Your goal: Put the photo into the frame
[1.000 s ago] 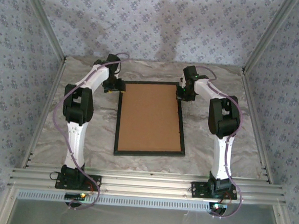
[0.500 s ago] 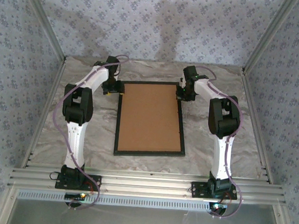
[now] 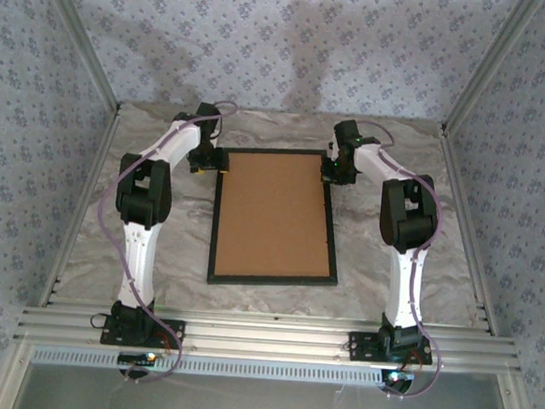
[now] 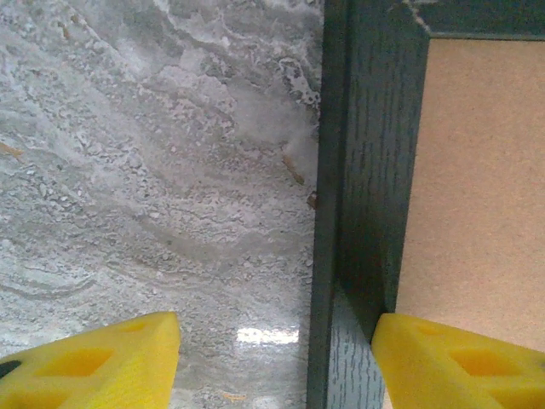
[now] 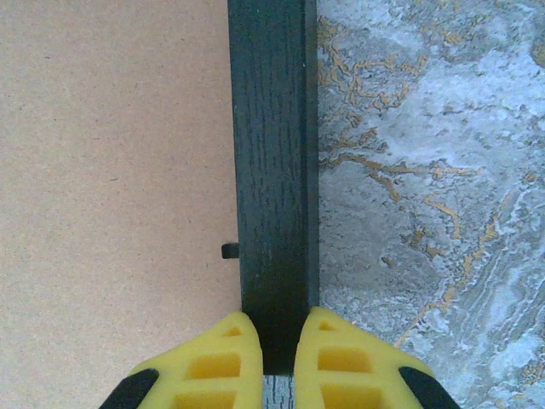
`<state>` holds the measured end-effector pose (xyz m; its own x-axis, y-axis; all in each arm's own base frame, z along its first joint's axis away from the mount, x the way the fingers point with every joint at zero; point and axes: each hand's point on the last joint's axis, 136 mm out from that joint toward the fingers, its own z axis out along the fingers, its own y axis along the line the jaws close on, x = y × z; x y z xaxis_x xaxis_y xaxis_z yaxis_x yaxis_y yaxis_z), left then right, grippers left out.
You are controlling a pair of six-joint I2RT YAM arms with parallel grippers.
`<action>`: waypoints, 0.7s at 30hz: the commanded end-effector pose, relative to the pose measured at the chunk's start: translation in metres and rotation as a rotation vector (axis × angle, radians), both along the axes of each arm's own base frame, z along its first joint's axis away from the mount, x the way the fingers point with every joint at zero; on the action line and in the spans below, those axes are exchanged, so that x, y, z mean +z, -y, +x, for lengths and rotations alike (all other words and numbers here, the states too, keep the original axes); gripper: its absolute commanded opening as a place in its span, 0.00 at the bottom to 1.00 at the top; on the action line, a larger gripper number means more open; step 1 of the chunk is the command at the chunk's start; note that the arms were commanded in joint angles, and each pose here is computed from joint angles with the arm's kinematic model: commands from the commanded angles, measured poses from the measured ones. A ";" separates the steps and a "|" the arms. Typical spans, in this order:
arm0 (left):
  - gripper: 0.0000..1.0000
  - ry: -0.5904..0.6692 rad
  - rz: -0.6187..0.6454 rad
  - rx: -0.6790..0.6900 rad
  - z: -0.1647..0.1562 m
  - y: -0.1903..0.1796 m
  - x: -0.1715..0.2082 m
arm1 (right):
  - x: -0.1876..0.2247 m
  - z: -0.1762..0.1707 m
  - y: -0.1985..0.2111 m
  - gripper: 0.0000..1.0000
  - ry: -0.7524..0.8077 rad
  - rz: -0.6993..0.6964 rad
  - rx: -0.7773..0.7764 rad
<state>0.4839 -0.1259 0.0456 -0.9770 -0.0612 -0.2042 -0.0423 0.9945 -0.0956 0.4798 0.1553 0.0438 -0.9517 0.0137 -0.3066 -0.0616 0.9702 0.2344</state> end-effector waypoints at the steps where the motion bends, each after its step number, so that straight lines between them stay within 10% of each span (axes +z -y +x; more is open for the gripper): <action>1: 0.64 -0.087 -0.021 -0.064 -0.017 0.029 -0.034 | -0.013 -0.015 -0.009 0.10 -0.061 0.002 0.033; 21: 0.63 -0.169 -0.024 -0.127 -0.034 0.057 -0.064 | -0.014 -0.017 -0.023 0.09 -0.066 0.021 0.061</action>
<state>0.4867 -0.1343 0.0432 -0.9788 -0.0313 -0.2023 -0.0204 0.9982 -0.0562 0.4797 0.1545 0.0439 -0.9518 0.0132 -0.3065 -0.0599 0.9718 0.2279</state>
